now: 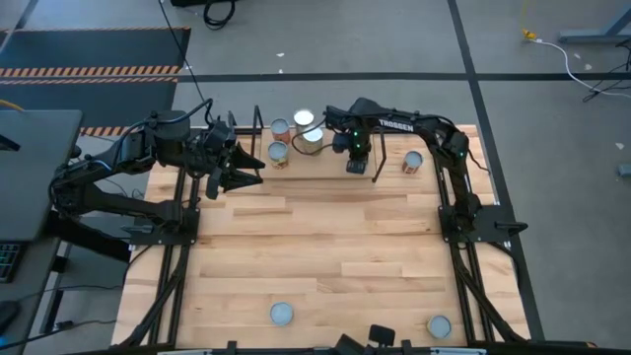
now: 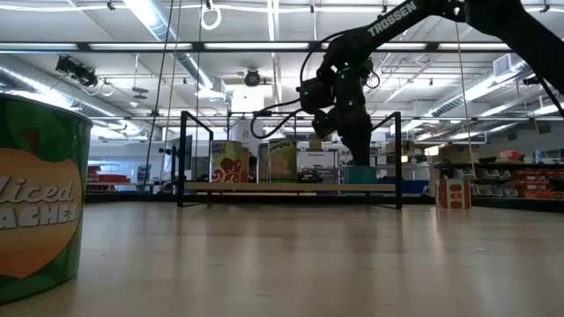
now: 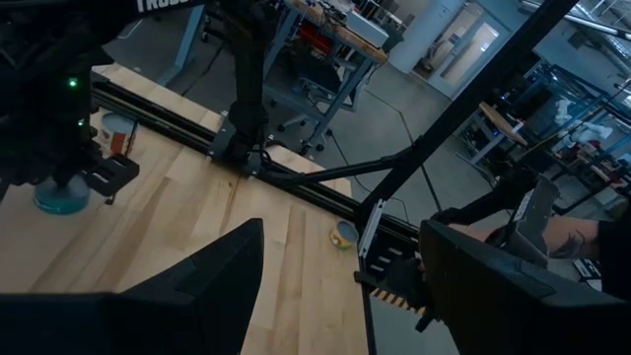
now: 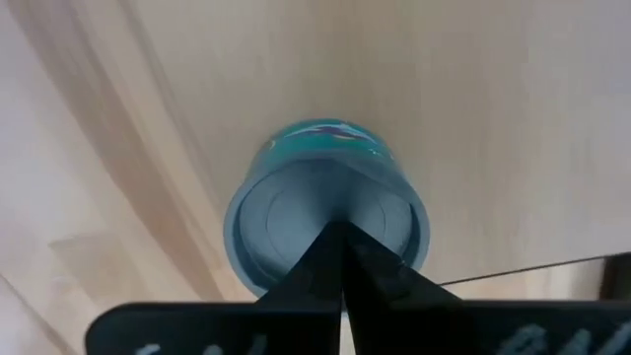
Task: Pick and place cans onto a shelf
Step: Put the canned tuna on the shelf, then adjust the canned goods on the shelf
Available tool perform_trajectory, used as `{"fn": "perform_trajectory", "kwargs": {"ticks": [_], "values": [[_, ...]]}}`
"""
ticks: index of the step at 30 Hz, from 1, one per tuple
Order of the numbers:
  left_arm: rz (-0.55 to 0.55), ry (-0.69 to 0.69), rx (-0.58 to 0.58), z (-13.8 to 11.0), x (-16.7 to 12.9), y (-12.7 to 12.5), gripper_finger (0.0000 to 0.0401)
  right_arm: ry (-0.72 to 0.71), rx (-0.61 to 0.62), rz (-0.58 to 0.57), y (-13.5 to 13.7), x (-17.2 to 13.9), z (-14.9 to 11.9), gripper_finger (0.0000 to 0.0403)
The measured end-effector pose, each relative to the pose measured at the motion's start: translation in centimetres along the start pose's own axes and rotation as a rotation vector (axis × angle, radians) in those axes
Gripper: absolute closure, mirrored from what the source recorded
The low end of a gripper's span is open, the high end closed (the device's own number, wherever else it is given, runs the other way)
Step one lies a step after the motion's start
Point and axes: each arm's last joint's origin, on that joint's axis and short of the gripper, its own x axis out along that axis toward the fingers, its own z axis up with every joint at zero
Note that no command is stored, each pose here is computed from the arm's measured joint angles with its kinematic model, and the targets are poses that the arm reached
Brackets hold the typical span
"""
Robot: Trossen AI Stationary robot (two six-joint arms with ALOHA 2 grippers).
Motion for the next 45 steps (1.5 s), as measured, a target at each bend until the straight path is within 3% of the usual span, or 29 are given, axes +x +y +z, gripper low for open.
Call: {"fn": "perform_trajectory", "kwargs": {"ticks": [8, 13, 16, 20, 23, 26, 34, 40, 45], "values": [[0.0, 0.0, 0.0, 0.0, 0.0, 0.0, 0.0126, -0.002, -0.003, -0.013, 0.1, -0.9, 0.1, 0.0395], [0.0, 0.0, 0.0, 0.0, 0.0, 0.0, 0.0126, -0.074, 0.005, -0.031, 0.9, -3.9, 0.8, 0.0395], [0.0, 0.0, 0.0, 0.0, 0.0, 0.0, 0.0126, -0.188, -0.012, -0.06, 1.6, -6.7, 1.6, 0.0395], [0.0, 0.0, 0.0, 0.0, 0.0, 0.0, 0.0126, -0.464, -0.034, -0.108, 1.9, -10.5, 3.4, 0.0395], [0.0, 0.0, 0.0, 0.0, 0.0, 0.0, 0.0126, -0.646, -0.042, -0.13, 1.6, -11.9, 4.6, 0.0397], [0.0, 0.0, 0.0, 0.0, 0.0, 0.0, 0.0126, -0.73, -0.07, -0.104, 1.0, -11.9, 5.4, 0.04], [0.0, 0.0, 0.0, 0.0, 0.0, 0.0, 0.0126, -0.645, -0.088, -0.086, 0.4, -7.8, 7.6, 0.04], [0.0, 0.0, 0.0, 0.0, 0.0, 0.0, 0.0126, -0.596, -0.055, -0.143, 0.3, -7.3, 7.6, 0.04], [0.0, 0.0, 0.0, 0.0, 0.0, 0.0, 0.0126, -0.583, -0.062, -0.098, 0.5, -7.1, 7.5, 0.04]]}}
